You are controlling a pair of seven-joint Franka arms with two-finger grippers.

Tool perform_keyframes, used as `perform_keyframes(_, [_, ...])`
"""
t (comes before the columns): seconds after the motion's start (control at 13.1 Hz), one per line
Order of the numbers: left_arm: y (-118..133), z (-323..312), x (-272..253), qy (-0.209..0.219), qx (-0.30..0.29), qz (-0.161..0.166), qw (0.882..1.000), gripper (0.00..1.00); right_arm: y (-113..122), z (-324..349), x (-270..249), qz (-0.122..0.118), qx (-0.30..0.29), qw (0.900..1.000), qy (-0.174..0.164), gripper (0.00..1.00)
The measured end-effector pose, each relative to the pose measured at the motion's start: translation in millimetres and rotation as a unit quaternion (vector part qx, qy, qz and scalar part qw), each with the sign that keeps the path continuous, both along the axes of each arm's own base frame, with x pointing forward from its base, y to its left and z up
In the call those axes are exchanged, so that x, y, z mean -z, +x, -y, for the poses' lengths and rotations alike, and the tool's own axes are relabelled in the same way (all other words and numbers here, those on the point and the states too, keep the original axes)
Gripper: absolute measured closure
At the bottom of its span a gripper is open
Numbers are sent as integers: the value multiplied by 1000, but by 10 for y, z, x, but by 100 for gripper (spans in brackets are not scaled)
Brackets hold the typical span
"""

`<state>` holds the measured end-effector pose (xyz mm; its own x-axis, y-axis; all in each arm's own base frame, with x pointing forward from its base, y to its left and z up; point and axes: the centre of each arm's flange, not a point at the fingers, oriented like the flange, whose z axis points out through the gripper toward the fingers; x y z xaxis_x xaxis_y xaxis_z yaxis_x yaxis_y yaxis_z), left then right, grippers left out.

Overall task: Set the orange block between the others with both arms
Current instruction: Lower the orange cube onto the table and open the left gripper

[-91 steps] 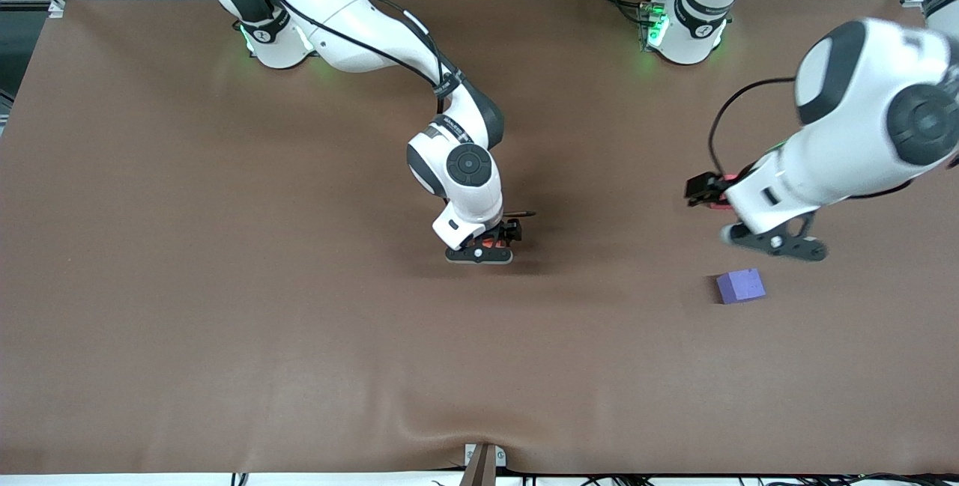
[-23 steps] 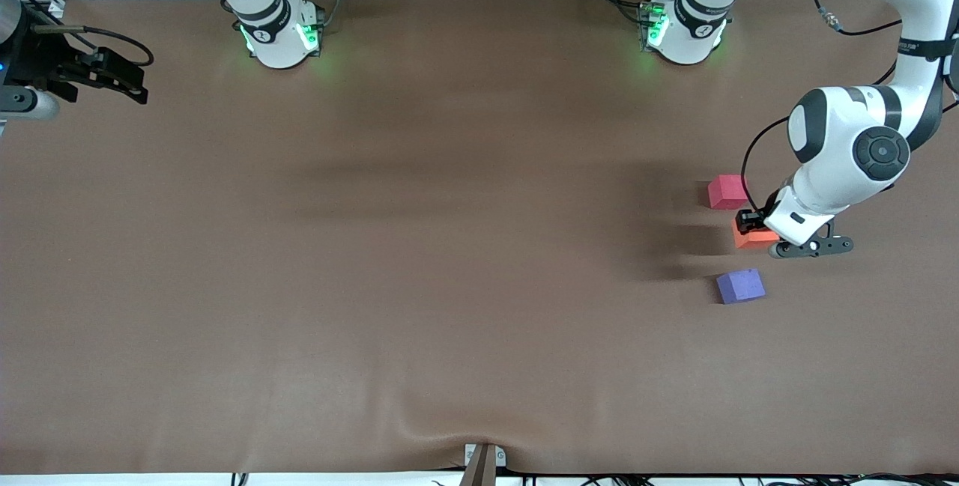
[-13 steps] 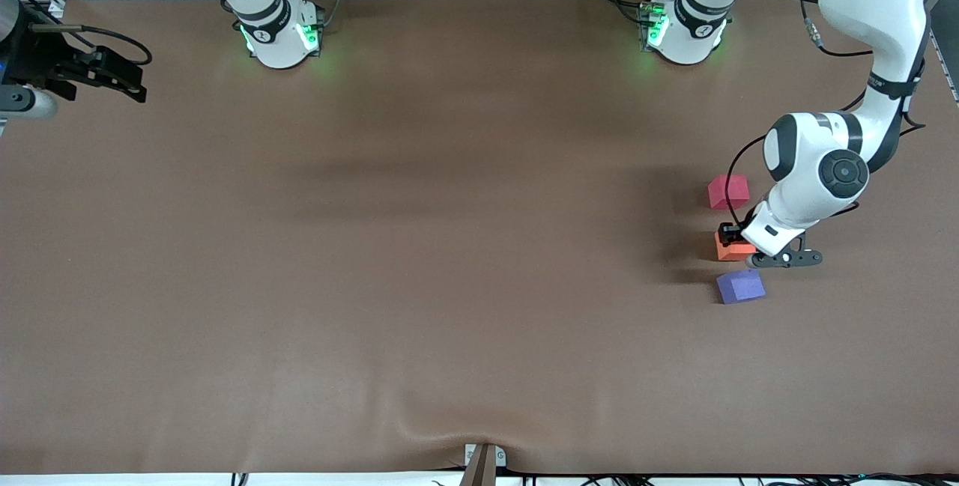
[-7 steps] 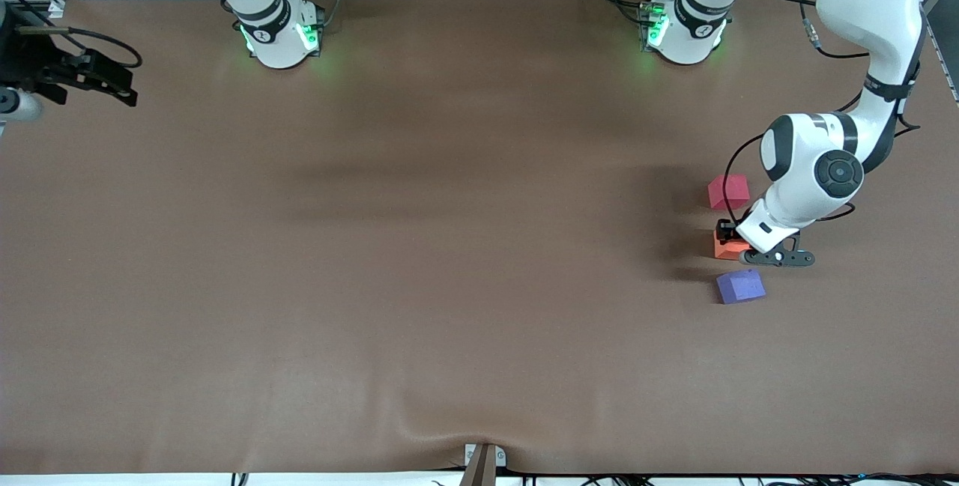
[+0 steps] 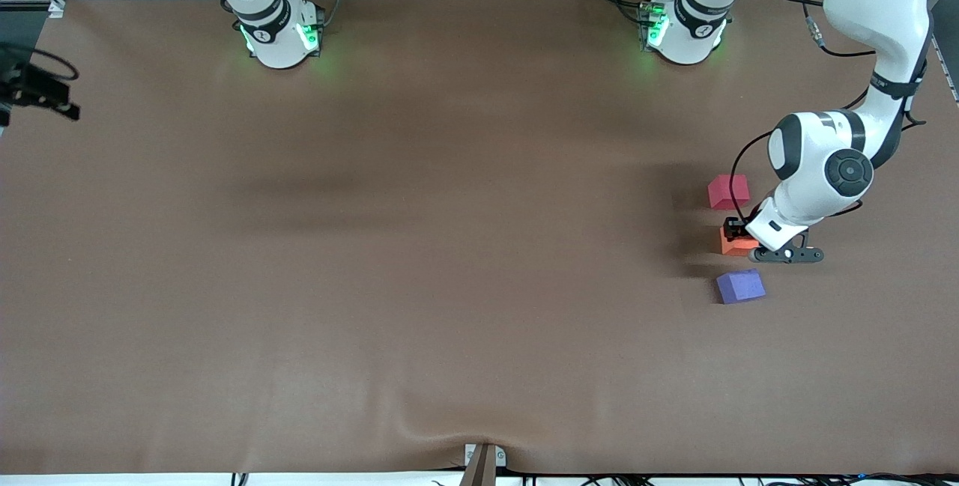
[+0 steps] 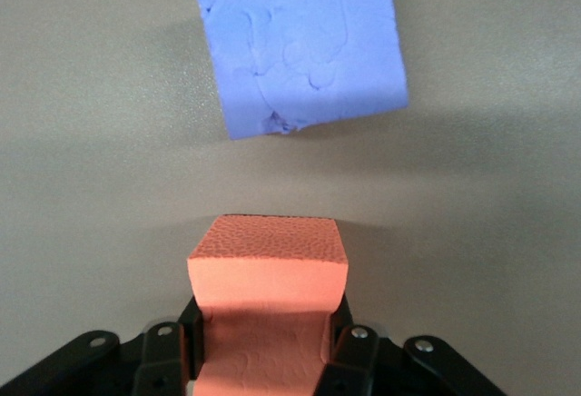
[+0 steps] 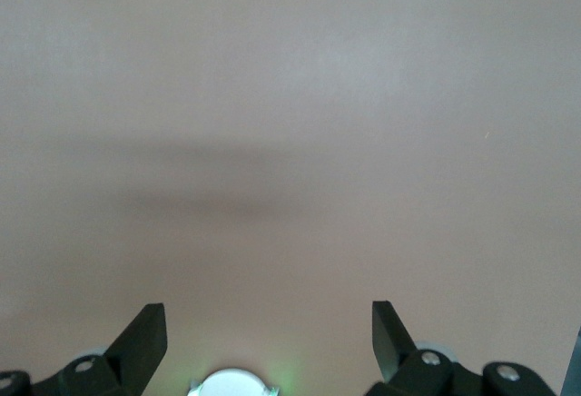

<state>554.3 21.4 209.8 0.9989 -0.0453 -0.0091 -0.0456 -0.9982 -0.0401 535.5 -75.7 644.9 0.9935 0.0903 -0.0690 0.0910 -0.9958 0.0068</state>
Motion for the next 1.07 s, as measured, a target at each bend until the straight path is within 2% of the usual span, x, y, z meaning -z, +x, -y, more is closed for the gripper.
perform_keyframes(0.15, [0,19,0,-1,2,0,1000,47,122,185,92,18,12,1000,-2,0])
perform_keyframes(0.46, [3,100,0,-3,8,0,1000,47,92,258,186,-9,17,1000,3,0])
perform_keyframes(0.76, [-8,94,10,-4,7,-1,1000,47,76,333,180,-8,23,1000,3,0])
perform_keyframes(0.92, [-9,93,11,-4,7,-1,1000,47,85,393,164,1,27,1000,1,0])
perform_keyframes(1.07, [9,92,-6,-4,7,2,1000,27,84,395,127,7,27,1000,0,0])
